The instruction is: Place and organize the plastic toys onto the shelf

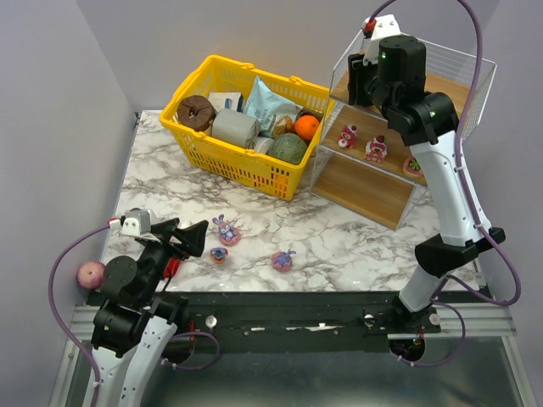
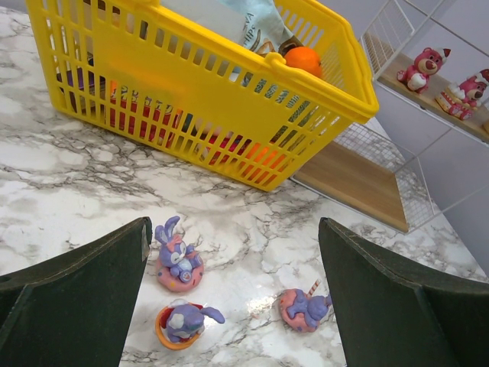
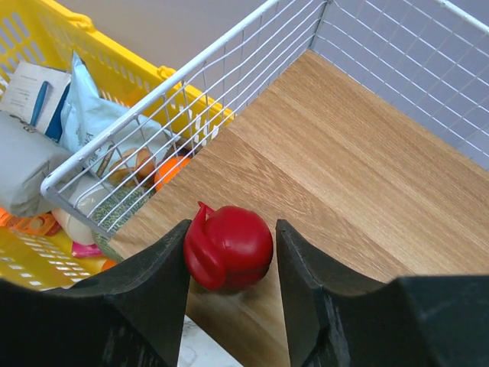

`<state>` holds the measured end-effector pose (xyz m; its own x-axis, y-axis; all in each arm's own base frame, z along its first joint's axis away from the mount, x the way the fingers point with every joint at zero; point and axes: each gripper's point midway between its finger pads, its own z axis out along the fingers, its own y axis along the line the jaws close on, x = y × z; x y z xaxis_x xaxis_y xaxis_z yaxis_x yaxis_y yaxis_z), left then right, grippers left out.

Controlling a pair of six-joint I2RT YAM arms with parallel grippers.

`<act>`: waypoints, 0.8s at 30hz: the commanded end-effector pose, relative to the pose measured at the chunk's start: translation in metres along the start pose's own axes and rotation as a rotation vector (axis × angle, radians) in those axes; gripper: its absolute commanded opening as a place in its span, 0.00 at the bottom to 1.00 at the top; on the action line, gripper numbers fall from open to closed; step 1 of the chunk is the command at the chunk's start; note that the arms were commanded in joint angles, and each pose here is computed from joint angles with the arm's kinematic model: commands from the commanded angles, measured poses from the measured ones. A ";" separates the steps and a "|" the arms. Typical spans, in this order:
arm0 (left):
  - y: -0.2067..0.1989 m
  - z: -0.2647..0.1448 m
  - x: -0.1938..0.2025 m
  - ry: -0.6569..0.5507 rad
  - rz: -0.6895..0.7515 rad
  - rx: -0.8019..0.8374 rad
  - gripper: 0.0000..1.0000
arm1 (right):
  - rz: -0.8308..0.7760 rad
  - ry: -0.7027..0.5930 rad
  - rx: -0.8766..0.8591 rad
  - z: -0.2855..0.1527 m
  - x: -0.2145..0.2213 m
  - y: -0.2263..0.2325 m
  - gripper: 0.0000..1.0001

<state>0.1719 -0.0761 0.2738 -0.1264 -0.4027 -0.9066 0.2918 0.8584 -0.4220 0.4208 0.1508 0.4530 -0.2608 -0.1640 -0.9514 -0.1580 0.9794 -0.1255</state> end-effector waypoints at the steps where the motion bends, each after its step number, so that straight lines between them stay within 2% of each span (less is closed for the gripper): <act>1: 0.004 0.001 0.001 0.002 0.000 -0.021 0.99 | -0.010 0.024 -0.002 0.008 0.006 -0.001 0.57; 7: 0.005 0.002 0.003 0.014 0.001 -0.027 0.99 | 0.005 -0.004 -0.007 0.001 -0.001 -0.002 0.64; 24: 0.004 0.001 0.001 0.007 0.000 -0.025 0.99 | 0.022 -0.089 -0.024 -0.038 -0.026 -0.014 0.72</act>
<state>0.1728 -0.0764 0.2728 -0.1317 -0.4010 -0.9066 0.2893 0.8592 -0.4220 0.4106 0.1458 0.4671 -0.2320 -0.1463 -0.9616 -0.1682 0.9798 -0.1085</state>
